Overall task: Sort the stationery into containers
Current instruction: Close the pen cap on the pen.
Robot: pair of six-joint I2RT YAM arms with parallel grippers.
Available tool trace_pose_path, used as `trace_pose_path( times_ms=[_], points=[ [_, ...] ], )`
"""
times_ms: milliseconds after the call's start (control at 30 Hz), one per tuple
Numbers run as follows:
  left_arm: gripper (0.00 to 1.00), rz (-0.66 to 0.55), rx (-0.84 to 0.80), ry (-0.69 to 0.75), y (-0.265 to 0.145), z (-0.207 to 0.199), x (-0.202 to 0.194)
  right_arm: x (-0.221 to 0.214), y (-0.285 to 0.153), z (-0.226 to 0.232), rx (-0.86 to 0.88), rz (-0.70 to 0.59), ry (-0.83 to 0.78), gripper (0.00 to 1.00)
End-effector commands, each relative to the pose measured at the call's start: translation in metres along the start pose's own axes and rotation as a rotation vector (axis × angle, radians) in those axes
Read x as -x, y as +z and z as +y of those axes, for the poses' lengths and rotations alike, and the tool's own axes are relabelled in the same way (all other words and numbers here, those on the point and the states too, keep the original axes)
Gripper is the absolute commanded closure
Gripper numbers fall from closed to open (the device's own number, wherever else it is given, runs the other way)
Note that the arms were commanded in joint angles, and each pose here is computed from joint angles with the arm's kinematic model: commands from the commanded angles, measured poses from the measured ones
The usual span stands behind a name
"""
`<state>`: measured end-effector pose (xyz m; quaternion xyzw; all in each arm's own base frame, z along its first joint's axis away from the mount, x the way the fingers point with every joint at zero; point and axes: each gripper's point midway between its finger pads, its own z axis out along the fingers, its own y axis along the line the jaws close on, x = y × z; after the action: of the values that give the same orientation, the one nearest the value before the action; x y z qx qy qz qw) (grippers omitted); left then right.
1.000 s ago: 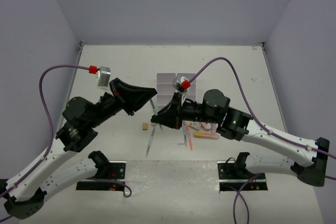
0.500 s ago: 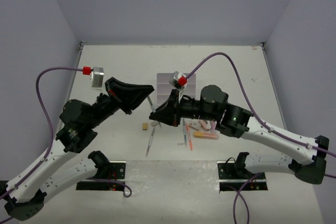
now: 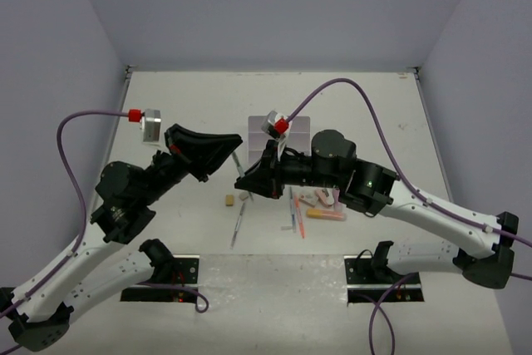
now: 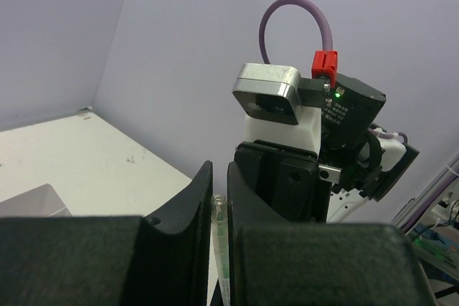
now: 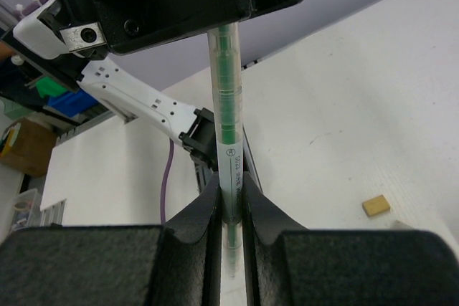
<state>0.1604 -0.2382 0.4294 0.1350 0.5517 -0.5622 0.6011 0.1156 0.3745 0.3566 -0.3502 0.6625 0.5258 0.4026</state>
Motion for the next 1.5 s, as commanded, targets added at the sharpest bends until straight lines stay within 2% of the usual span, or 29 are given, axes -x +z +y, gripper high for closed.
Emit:
trace_pose_path(
  times_ms=[0,533,867,933,1067,1200,1467],
  points=[
    [1.00,0.256,0.032,-0.053,-0.015,0.021,-0.073,0.110,-0.019,0.021,0.012,-0.345,-0.097,1.00],
    [1.00,0.301,0.047,-0.113,-0.027,0.034,-0.105,0.143,-0.018,0.016,-0.003,-0.377,-0.127,1.00],
    [1.00,0.317,0.053,-0.113,-0.029,0.037,-0.112,0.174,-0.034,0.021,-0.024,-0.459,-0.165,1.00],
    [1.00,0.317,0.056,-0.106,-0.028,0.037,-0.110,0.170,-0.031,0.020,-0.014,-0.445,-0.164,1.00],
    [1.00,0.304,0.097,-0.043,-0.020,0.036,-0.088,0.112,-0.002,0.008,0.061,-0.313,-0.127,1.00],
    [1.00,0.311,0.104,-0.006,-0.014,0.033,-0.076,0.083,0.016,-0.002,0.089,-0.245,-0.106,1.00],
    [1.00,0.261,0.002,0.004,-0.007,0.014,-0.062,0.068,0.025,-0.005,0.118,-0.211,-0.100,1.00]
  ],
)
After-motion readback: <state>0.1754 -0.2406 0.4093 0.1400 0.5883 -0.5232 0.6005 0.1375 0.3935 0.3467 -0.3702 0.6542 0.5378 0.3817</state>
